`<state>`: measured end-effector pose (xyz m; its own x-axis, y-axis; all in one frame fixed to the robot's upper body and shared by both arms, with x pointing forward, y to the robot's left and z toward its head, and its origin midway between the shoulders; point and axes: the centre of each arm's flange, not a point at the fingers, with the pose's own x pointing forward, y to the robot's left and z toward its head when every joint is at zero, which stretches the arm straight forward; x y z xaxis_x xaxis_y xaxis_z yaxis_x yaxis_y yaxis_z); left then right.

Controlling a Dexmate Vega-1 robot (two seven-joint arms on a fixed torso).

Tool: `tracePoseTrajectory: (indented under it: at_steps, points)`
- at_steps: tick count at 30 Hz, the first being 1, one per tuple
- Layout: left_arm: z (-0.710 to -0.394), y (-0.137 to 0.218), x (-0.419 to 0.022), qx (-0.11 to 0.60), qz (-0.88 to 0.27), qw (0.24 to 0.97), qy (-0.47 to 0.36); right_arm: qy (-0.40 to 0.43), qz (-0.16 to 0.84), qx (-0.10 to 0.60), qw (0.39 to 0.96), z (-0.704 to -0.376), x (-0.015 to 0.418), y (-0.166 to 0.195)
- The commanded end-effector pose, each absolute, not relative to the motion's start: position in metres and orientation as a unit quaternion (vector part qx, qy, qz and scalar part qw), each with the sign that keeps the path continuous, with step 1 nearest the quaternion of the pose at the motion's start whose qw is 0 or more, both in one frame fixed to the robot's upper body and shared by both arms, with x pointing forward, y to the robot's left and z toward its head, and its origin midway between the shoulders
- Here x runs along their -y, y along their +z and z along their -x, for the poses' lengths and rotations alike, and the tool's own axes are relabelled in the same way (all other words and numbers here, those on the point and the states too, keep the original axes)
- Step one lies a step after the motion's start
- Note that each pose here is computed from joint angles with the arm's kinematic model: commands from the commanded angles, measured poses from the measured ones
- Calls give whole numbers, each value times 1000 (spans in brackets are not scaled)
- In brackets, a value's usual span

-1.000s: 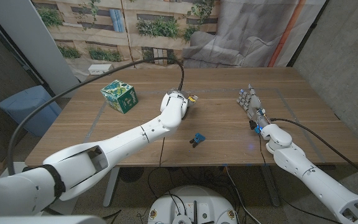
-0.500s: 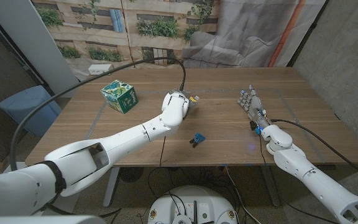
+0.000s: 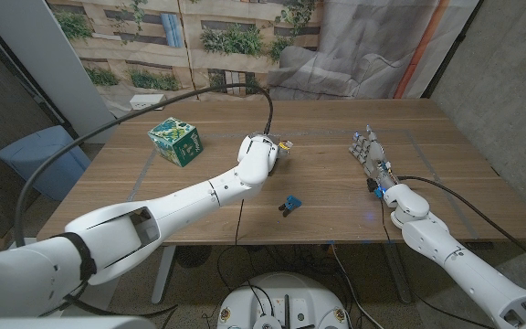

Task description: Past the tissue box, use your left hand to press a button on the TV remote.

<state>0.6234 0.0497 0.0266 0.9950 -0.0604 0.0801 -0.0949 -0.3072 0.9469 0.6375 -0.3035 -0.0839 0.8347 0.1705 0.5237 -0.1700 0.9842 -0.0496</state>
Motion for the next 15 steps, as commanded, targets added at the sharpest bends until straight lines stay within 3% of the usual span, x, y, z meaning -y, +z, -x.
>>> tracePoseTrajectory:
  at_steps: [1,15]
  points:
    - [-624,24,-50,45,-812,581,10,86,-2,275,958,-637,302,-85]
    - [-622,23,-52,36,-809,587,3,83,-7,276,957,-637,300,-86]
